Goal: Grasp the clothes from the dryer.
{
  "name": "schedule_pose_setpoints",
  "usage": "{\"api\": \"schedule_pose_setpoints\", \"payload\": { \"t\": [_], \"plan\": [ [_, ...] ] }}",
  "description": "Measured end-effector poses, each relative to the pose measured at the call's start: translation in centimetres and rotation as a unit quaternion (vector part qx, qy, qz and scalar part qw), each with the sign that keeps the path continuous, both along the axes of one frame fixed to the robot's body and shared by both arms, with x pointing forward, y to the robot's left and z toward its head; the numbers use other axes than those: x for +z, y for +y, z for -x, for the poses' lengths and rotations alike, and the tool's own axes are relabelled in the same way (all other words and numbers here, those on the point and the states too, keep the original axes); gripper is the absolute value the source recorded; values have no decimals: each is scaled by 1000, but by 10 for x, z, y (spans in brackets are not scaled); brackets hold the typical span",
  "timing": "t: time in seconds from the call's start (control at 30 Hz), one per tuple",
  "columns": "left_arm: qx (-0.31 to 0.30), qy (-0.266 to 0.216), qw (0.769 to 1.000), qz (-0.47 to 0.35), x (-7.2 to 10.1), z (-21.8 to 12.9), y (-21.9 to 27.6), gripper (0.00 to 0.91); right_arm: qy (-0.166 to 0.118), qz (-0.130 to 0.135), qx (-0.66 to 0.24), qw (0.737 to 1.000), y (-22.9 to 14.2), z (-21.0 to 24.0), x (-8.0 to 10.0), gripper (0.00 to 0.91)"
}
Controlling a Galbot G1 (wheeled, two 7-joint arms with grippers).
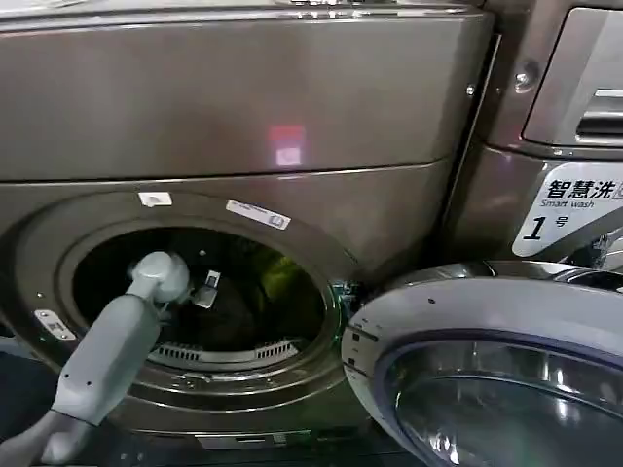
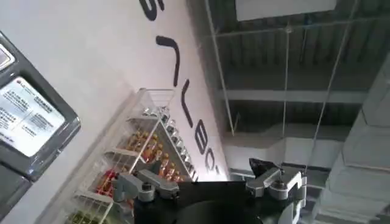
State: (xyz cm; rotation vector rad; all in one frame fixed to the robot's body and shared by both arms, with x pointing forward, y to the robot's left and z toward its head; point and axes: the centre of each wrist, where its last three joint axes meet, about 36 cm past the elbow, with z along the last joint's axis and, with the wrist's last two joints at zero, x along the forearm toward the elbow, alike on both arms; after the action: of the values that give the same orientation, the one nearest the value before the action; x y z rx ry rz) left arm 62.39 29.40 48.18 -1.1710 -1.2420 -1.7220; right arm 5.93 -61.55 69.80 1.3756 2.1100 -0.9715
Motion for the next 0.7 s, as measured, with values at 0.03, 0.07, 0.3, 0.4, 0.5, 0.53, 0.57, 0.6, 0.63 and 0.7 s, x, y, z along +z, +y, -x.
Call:
{"api": "schedule_pose_setpoints", "payload": {
  "t": [0.03, 0.07, 0.3, 0.4, 0.5, 0.53, 0.57, 0.6, 0.63, 0.7],
  "plan": [
    [0, 0, 1000, 0, 0, 0, 0, 410, 0, 0, 0, 1000, 0, 0, 0, 907],
    [0, 0, 1000, 0, 0, 0, 0, 387, 0, 0, 0, 1000, 0, 0, 0, 907],
    [-1, 4, 1000, 3, -2, 1, 1, 102, 0, 2, 0, 1000, 0, 0, 2, 907],
    [2, 8, 1000, 5, -5, 1, 3, 91, 0, 1, 0, 1000, -1, 0, 2, 907],
    [3, 9, 1000, 6, -6, 1, 4, 80, 1, 1, -1, 1000, -1, 0, 2, 907],
    [4, 9, 1000, 6, -6, 1, 4, 68, 1, 1, 0, 1000, -1, 0, 2, 907],
    [5, 9, 1000, 6, -6, 2, 5, 68, 1, 1, -1, 1000, -1, 0, 2, 907],
    [5, 9, 1000, 7, -7, 2, 5, 57, 1, 1, -1, 1000, -2, 0, 2, 907],
    [6, 10, 1000, 8, -7, 2, 5, 57, 1, 1, -1, 1000, -2, 0, 2, 907],
    [8, 11, 1000, 10, -8, 2, 6, 57, 1, 0, 0, 1000, -2, 1, 2, 907]
  ]
}}
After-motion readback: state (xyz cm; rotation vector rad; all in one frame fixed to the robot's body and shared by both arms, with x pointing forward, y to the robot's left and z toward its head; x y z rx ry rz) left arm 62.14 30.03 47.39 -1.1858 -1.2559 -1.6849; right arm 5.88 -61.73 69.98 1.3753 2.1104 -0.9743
